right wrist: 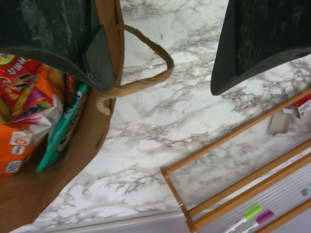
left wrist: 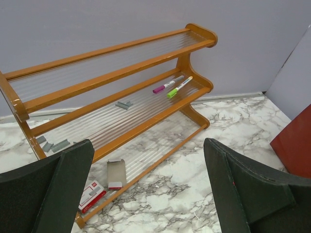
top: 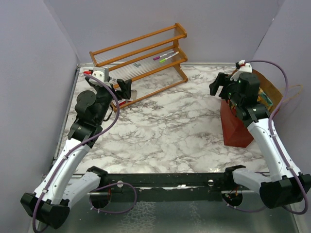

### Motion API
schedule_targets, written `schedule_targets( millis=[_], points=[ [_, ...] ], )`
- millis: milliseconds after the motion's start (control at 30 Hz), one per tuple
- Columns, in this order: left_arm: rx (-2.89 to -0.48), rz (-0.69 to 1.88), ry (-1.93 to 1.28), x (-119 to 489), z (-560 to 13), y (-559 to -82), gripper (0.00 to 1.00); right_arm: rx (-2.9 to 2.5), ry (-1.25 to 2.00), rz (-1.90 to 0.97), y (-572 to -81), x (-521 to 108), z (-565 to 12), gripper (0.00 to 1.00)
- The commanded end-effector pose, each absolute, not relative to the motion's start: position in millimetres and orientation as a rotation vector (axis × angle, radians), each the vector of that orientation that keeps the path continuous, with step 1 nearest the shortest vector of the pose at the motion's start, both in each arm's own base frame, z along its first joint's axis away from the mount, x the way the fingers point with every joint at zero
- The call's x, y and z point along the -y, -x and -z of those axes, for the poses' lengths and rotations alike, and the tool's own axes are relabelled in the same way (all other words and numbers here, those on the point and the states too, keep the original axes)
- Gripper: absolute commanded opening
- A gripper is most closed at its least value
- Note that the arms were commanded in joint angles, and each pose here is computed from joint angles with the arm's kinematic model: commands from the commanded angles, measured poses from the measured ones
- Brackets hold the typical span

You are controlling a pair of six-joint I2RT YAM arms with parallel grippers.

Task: Take the snacks out of the paper bag
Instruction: Move the paper bag to the center of the board.

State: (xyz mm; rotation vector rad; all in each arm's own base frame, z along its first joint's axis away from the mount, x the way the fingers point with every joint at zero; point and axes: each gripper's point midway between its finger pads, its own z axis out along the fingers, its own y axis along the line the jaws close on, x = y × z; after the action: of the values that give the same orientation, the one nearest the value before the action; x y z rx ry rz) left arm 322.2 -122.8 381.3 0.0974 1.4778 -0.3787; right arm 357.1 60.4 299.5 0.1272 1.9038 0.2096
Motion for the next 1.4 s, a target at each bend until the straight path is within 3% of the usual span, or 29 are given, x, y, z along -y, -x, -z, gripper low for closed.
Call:
schedule_targets(
  millis=[0,100,167,200,533,1367],
  points=[
    [-1.435,0.405,-0.115,128,-390,-318,0.99,-1.853,-0.08,-0.313,-369,-78,-305,0.73],
    [-1.438,0.406,-0.117,129,-389,-318,0.99,-1.854,-0.049,-0.325,-372,-82,-303,0.56],
    [-1.441,0.408,-0.116,130,-388,-318,0.99,-1.85,-0.03,-0.33,-372,-84,-304,0.36],
    [-1.442,0.408,-0.116,130,-388,-318,0.99,-1.849,-0.019,-0.338,-372,-85,-304,0.31],
    [-1.456,0.414,-0.121,133,-383,-321,0.99,-1.78,0.419,-0.78,-349,-167,-321,0.06],
    [-1.473,0.41,-0.12,134,-375,-325,0.99,-1.643,0.645,-1.183,-311,-333,-358,0.06]
  ],
)
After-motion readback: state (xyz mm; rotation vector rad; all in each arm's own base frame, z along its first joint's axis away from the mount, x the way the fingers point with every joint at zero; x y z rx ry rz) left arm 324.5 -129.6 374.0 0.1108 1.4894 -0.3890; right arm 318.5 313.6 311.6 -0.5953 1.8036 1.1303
